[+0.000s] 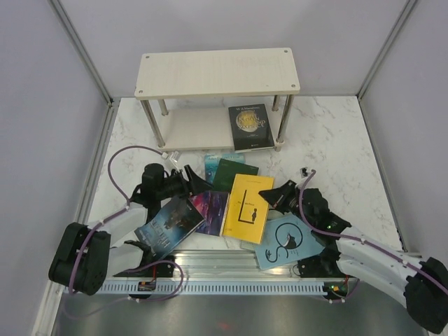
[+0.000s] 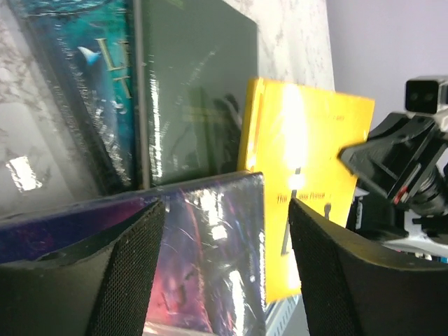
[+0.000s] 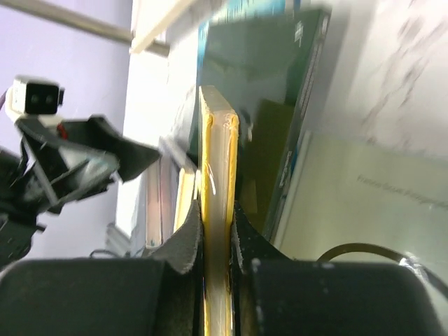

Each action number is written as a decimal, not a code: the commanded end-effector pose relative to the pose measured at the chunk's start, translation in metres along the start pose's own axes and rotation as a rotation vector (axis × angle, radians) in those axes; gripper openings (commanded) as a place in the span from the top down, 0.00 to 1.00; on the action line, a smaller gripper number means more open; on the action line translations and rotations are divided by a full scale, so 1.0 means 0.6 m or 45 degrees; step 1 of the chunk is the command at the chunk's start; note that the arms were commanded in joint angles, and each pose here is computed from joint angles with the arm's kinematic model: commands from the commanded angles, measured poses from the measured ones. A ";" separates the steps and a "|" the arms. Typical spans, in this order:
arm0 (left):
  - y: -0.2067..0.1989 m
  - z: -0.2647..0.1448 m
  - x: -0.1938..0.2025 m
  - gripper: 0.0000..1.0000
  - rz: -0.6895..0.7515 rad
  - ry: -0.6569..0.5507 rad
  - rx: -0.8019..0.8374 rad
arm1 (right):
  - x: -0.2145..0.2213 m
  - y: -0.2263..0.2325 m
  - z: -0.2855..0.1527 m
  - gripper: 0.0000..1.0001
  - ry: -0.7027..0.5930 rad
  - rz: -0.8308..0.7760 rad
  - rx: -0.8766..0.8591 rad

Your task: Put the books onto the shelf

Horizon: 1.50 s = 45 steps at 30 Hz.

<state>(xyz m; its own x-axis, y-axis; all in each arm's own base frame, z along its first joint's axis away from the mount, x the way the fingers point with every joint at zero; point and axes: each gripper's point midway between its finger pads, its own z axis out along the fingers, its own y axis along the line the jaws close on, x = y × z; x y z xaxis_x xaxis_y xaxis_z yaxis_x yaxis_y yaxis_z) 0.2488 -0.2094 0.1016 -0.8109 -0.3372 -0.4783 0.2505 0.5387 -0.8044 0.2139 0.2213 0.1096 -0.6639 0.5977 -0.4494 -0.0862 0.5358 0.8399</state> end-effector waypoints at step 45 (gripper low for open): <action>-0.133 -0.026 0.014 0.19 0.156 0.027 0.424 | -0.093 0.246 0.011 1.00 0.119 0.153 -0.621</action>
<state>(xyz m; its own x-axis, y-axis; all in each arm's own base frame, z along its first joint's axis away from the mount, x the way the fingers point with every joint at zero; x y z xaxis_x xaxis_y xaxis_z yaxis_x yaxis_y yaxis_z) 0.2167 -0.2439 0.1659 -0.7956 -0.2895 -0.5322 0.4631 0.2757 -0.8423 0.2456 0.2658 0.1869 -0.7772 0.5495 -0.3067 -0.1580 0.3013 0.9403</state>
